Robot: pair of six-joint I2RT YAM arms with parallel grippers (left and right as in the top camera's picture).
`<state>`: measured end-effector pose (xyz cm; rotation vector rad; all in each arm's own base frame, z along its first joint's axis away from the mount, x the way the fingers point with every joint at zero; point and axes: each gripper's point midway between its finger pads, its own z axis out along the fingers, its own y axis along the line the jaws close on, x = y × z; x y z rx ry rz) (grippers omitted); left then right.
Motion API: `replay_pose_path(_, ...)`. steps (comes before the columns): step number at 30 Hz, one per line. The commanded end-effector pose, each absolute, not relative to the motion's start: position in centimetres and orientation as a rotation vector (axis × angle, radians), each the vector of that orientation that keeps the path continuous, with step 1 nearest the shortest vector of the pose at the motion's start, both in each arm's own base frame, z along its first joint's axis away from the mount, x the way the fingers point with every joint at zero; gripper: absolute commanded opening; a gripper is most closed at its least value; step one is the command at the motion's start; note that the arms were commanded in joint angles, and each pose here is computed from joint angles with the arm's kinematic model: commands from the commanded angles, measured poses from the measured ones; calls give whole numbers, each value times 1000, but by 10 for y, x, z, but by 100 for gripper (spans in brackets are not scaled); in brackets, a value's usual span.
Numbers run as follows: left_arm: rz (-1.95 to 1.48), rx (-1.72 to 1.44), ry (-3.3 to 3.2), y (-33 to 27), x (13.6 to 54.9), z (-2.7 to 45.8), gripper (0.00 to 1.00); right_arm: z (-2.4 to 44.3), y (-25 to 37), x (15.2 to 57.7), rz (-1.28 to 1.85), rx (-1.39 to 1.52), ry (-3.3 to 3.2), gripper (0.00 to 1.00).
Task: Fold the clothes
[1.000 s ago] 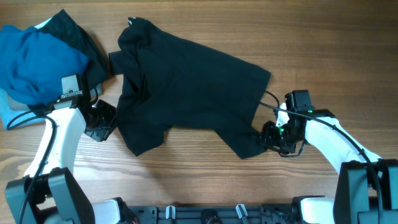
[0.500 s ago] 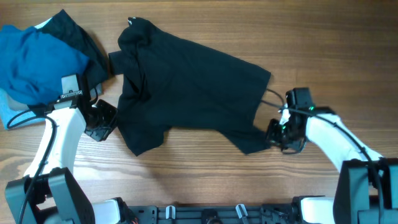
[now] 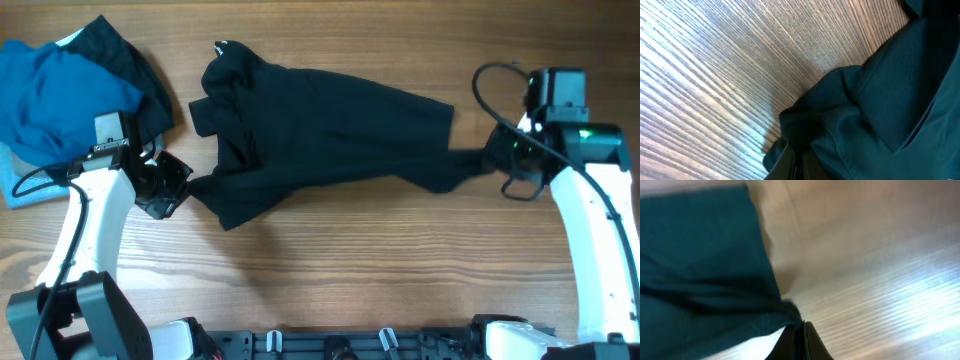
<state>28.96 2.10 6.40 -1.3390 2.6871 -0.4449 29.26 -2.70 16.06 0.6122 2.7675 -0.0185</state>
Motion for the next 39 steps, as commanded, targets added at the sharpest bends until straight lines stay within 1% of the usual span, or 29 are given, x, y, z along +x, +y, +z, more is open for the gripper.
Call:
replay_pose_path(1,-405,-1309,2672,29,294,70,4,125,-19,266,28,632,2903,4)
replay_pose_path(3,-405,-1309,2672,29,294,70,4,107,-10,251,87,661,2964,4)
replay_pose_path(7,-405,-1309,2672,29,294,70,4,76,-9,222,56,902,3007,5)
replay_pose_path(8,-405,-1309,2673,29,294,70,4,68,-17,219,-16,977,2976,5)
replay_pose_path(10,-404,-1307,2673,29,294,70,4,67,-30,226,-109,981,2916,5)
replay_pose_path(11,-404,-1304,2674,29,294,70,4,68,-33,233,-116,961,2889,5)
replay_pose_path(13,-404,-1304,2674,29,294,70,4,69,-29,247,-61,831,2882,4)
replay_pose_path(14,-404,-1304,2674,29,294,70,4,70,-20,254,17,739,2891,4)
replay_pose_path(17,-404,-1303,2672,29,295,70,4,79,26,271,407,349,2894,5)
replay_pose_path(18,-405,-1302,2670,29,295,70,4,83,36,273,487,268,2878,6)
replay_pose_path(19,-405,-1301,2669,29,296,70,4,83,37,274,494,263,2871,8)
replay_pose_path(20,-405,-1300,2667,29,296,70,4,81,28,277,419,285,2869,9)
replay_pose_path(21,-405,-1300,2667,29,296,70,4,78,11,278,281,365,2868,11)
replay_pose_path(23,-405,-1300,2668,29,296,70,4,78,-41,278,-128,611,2793,11)
replay_pose_path(24,-405,-1300,2668,29,296,70,4,84,-65,280,-311,698,2711,8)
replay_pose_path(25,-405,-1300,2668,29,296,70,4,94,-83,288,-432,725,2624,8)
replay_pose_path(26,-405,-1300,2668,29,296,70,4,105,-90,301,-467,707,2558,8)
replay_pose_path(31,-406,-1300,2667,29,296,70,4,159,-92,355,-419,548,2354,8)
replay_pose_path(32,-406,-1301,2668,29,296,70,5,165,-87,364,-389,475,2342,8)
replay_pose_path(33,-406,-1301,2668,29,296,70,4,168,-71,374,-312,300,2356,8)
replay_pose_path(36,-406,-1300,2667,29,296,70,5,155,-39,371,-150,46,2445,8)
replay_pose_path(37,-405,-1300,2667,29,296,70,5,147,-32,362,-112,4,2496,8)
replay_pose_path(39,-405,-1300,2667,29,296,70,5,129,-30,337,-91,44,2616,10)
